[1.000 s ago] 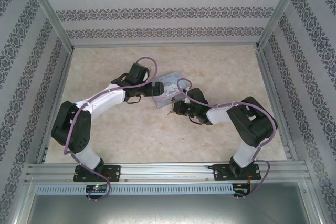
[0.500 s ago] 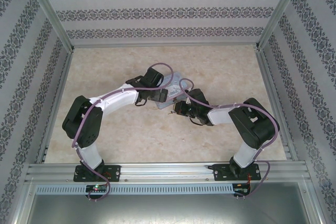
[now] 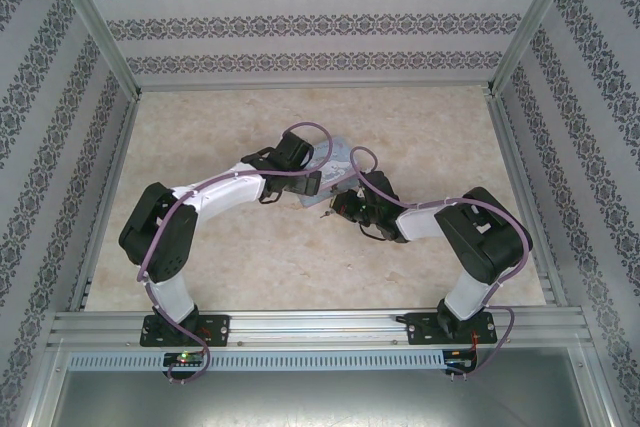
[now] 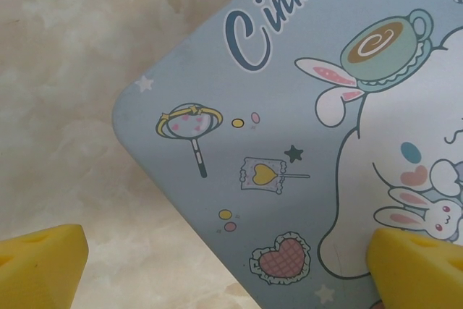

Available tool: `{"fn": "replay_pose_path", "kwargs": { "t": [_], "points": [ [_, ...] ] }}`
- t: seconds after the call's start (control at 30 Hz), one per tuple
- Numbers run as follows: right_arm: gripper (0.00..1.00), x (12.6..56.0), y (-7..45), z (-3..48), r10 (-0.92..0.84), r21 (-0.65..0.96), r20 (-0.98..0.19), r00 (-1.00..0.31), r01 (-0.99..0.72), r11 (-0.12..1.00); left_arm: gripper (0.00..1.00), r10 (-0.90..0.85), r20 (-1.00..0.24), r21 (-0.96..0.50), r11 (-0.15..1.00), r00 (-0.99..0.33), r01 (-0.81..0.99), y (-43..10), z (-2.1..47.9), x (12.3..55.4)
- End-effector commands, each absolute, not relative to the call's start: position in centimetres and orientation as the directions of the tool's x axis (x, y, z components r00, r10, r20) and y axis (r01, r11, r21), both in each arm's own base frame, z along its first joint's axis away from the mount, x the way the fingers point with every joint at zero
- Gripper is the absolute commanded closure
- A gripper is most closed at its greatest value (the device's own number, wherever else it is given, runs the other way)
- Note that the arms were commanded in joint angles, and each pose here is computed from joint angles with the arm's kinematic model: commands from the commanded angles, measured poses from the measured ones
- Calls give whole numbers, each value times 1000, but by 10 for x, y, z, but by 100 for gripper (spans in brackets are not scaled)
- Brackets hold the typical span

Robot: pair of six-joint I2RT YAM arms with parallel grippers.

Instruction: Unlock the padlock with the key

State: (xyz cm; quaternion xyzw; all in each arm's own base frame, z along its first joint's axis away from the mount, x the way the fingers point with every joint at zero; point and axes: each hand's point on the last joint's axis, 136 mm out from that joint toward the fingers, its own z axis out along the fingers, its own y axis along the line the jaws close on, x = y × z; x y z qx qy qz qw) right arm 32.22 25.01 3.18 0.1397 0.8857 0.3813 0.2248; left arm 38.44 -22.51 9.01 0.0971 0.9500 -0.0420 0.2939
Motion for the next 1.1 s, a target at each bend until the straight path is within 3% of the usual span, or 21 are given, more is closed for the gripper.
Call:
{"fn": "replay_pose_path", "kwargs": {
  "t": [0.0,0.73,1.07],
  "points": [
    [100,336,246,40,481,752,-296,-825,109,650,0,234,-441,66,971,-866,229,-207,47,357],
    [100,363,243,39,549,802,-245,-799,151,578,2,258,-393,79,966,-883,247,-204,29,349],
    [100,402,228,62,485,813,-263,-834,78,576,4,273,-364,74,962,-890,265,-206,21,346]
  ]
}}
